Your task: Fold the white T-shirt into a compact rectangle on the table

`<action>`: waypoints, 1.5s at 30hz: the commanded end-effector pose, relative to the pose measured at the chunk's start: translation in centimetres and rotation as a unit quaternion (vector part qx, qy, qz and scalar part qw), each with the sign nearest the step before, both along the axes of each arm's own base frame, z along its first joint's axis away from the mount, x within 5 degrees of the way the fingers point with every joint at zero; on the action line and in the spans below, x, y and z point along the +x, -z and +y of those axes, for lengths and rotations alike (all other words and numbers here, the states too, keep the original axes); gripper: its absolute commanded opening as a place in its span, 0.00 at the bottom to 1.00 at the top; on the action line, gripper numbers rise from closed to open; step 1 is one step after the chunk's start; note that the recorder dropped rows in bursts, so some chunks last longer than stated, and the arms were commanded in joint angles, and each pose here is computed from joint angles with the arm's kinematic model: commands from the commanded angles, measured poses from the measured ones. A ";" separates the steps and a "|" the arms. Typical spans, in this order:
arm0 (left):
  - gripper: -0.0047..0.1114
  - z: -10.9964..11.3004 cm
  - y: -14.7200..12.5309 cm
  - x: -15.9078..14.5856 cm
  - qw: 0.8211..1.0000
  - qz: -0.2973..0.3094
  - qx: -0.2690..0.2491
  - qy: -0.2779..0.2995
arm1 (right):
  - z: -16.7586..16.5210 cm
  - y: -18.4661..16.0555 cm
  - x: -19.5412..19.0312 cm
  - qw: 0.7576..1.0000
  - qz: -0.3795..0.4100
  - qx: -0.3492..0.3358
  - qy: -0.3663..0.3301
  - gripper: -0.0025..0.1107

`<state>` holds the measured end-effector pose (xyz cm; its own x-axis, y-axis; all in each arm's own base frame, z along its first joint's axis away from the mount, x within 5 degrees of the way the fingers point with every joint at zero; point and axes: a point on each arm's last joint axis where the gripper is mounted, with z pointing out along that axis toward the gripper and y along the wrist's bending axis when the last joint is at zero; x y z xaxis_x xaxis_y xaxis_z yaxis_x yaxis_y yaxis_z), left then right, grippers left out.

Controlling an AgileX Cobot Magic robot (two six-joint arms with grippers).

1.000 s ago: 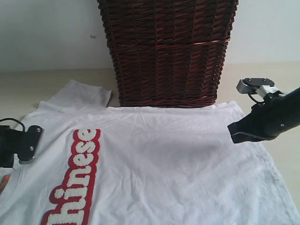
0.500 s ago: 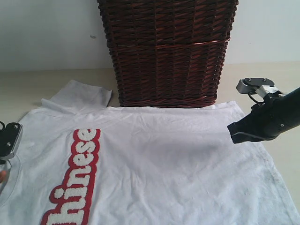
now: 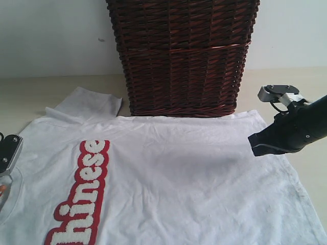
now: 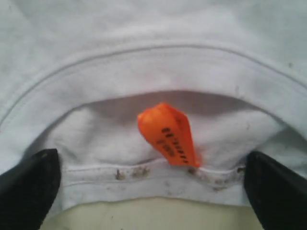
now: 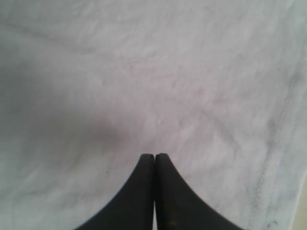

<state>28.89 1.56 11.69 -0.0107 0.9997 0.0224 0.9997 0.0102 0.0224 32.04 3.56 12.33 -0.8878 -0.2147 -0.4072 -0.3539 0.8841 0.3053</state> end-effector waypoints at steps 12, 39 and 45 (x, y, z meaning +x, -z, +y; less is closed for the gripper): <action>0.94 -0.1 -3.1 -1.8 0.999 0.031 -0.008 0.004 | 0.0 -0.2 0.0 1.000 -0.002 0.003 -0.012 0.02; 0.94 0.9 0.3 -1.6 1.000 0.003 0.002 0.003 | 0.0 -0.2 0.0 1.000 -0.002 0.003 -0.017 0.02; 0.94 0.9 0.4 -1.8 1.000 0.007 0.003 0.007 | 0.0 -0.2 0.0 1.000 -0.003 0.002 -0.018 0.02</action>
<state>27.27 2.29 11.56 -0.0126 0.9998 0.0177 0.9999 0.0124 0.0105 31.92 3.69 12.36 -0.8844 -0.2332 -0.4043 -0.3740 0.8723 0.3150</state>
